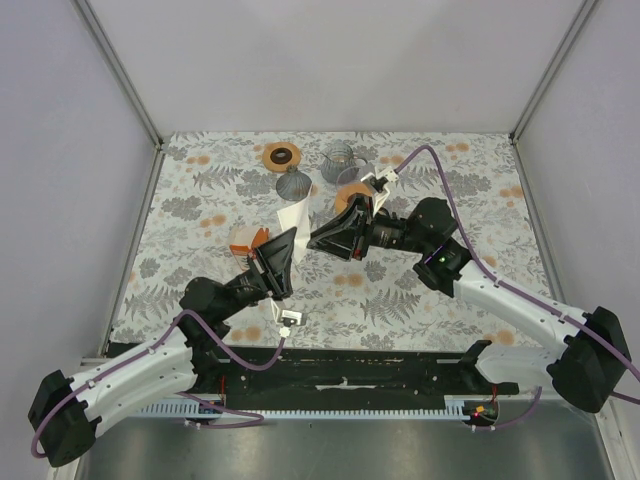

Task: Place the coffee filter in the dripper
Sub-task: Adjust the coffee filter.

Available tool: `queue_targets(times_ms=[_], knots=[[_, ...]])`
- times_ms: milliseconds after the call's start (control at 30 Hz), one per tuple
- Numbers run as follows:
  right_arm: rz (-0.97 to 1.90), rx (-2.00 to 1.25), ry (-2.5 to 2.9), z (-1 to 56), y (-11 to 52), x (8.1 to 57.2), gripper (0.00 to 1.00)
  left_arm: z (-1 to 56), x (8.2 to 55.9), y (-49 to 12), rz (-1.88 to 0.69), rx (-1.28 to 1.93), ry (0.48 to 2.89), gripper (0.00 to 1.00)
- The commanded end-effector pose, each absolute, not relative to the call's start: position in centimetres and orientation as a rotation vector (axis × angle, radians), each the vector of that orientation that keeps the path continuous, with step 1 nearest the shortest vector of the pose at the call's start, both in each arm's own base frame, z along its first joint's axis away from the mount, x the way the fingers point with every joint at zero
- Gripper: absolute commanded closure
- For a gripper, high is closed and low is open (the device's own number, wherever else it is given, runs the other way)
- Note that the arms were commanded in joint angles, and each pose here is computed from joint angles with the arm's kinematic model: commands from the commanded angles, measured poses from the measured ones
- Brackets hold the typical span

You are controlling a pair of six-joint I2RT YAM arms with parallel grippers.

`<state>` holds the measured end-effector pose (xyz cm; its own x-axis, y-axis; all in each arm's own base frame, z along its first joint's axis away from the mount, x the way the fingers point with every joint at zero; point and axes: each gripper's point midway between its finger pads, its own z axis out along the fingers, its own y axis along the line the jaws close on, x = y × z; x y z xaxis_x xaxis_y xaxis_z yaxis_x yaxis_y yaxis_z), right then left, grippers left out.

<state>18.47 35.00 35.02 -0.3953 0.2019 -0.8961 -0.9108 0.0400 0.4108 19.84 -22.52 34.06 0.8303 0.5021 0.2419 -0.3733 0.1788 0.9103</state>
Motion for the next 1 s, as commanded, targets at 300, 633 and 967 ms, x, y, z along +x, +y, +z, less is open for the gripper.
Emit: queue_targets(times_ms=[300, 633, 967], knots=[[1.506, -0.777, 1.307, 37.8, 35.2, 18.4, 0.79, 36.3, 19.7, -22.2, 0.645, 1.203, 0.106, 0.98], [1.497, -0.804, 1.317, 37.8, 36.1, 18.4, 0.73, 36.3, 19.6, -22.2, 0.648, 1.202, 0.103, 0.98], [1.424, -0.708, 1.395, 37.3, 35.5, 19.8, 1.0, 35.3, 19.9, -22.4, 0.627, 1.24, 0.125, 0.98]])
